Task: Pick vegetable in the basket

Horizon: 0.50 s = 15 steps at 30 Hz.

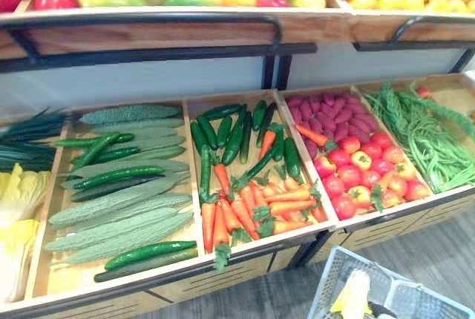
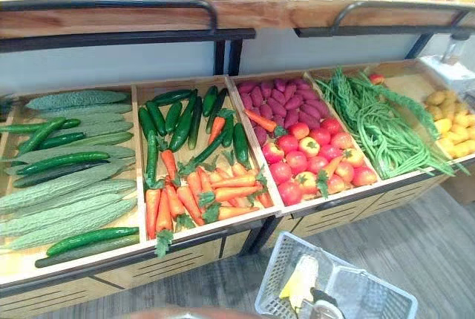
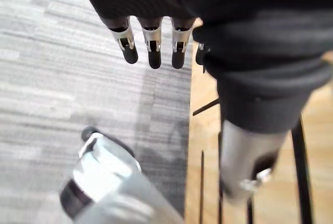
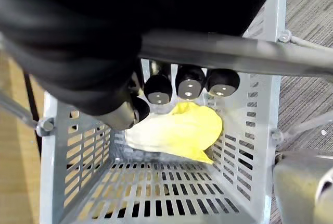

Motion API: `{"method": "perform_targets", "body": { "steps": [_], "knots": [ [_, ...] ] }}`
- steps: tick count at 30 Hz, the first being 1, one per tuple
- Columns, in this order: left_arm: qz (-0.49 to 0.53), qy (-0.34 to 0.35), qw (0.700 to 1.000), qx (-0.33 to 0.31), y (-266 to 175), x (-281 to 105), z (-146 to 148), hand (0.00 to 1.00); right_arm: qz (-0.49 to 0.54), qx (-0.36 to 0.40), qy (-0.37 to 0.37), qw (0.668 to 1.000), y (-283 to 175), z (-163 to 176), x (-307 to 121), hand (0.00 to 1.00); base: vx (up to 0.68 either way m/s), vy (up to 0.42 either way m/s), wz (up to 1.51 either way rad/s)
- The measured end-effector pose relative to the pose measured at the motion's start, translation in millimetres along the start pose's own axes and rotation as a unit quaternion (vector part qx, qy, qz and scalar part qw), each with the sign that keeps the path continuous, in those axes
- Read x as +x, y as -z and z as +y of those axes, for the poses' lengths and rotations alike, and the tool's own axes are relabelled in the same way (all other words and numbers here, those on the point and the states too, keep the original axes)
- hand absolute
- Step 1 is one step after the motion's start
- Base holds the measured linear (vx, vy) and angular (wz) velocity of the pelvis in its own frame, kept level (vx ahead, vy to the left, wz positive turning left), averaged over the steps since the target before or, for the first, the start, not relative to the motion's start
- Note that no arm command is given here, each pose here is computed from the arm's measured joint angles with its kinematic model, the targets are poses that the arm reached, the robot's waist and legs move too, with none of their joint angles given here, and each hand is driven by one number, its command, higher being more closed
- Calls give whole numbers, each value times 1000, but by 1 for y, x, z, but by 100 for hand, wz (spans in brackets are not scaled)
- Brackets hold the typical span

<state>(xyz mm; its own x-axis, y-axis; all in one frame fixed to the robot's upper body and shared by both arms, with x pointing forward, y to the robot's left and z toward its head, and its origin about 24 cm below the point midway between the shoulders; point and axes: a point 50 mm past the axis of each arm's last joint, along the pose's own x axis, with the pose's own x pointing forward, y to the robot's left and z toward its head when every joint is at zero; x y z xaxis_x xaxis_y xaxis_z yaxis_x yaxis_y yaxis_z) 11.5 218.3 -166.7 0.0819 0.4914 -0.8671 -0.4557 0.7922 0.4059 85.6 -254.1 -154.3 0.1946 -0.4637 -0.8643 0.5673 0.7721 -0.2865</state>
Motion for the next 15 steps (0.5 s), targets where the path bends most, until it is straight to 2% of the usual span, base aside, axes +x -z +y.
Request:
{"method": "perform_targets", "body": {
  "steps": [5,9,15],
  "knots": [
    [7,8,999,43,9,-1,-1,0,23,38,27,999,3,-17,3,100,-32,-216,59],
    [-14,13,996,90,3,0,-2,0,39,61,44,996,12,-23,4,100,-143,-18,49],
    [-41,-3,994,101,-1,-1,-3,0,15,69,48,996,8,-26,4,100,-90,39,-5]
  ]
}}
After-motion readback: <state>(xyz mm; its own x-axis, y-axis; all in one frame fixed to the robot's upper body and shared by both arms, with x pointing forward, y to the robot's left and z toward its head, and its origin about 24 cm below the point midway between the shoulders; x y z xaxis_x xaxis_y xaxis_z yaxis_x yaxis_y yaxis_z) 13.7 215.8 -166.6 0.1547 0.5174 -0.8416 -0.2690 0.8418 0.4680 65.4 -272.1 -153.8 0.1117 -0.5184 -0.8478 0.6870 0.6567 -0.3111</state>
